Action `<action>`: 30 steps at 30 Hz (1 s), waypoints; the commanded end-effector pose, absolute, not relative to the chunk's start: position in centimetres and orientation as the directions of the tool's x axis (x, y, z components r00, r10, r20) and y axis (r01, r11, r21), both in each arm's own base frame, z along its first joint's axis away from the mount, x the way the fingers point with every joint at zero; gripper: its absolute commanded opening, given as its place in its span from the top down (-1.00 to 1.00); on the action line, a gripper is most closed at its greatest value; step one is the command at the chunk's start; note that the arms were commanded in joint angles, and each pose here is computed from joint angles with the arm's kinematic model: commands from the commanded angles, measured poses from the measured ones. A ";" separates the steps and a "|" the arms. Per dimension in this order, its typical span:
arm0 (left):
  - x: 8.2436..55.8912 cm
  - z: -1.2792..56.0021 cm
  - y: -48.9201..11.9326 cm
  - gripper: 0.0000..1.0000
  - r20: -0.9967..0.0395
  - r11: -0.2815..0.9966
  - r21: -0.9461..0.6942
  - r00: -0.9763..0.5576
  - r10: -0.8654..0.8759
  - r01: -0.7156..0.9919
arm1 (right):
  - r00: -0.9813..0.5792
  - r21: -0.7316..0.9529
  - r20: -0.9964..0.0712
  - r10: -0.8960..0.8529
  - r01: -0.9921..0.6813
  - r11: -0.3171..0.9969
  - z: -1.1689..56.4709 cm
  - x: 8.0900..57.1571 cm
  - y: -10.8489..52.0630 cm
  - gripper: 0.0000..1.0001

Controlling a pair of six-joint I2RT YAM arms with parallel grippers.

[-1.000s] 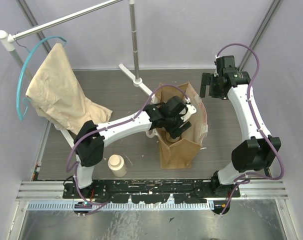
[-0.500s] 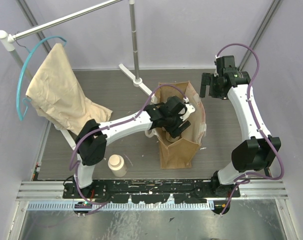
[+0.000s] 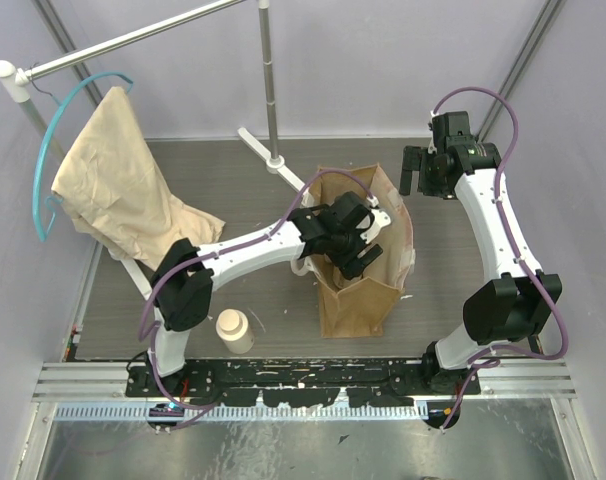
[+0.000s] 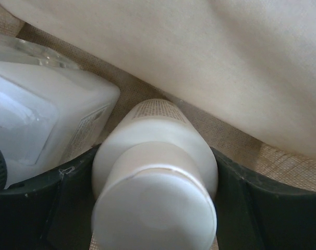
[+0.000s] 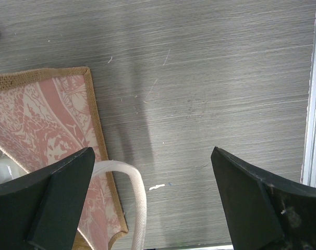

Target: Place the personal care products into the canvas bag

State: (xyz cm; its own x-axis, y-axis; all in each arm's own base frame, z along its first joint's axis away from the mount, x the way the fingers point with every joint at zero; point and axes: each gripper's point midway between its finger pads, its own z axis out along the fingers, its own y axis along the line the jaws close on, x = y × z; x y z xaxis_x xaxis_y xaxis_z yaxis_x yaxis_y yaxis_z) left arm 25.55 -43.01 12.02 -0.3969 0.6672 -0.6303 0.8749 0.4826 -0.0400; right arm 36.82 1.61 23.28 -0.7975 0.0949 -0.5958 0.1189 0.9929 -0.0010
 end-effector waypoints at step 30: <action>21.0 30.8 -22.8 -0.96 -0.723 0.874 0.057 -0.583 0.370 0.483 | -0.785 -0.054 -0.614 0.080 0.143 0.988 23.0 36.9 0.5 -1.00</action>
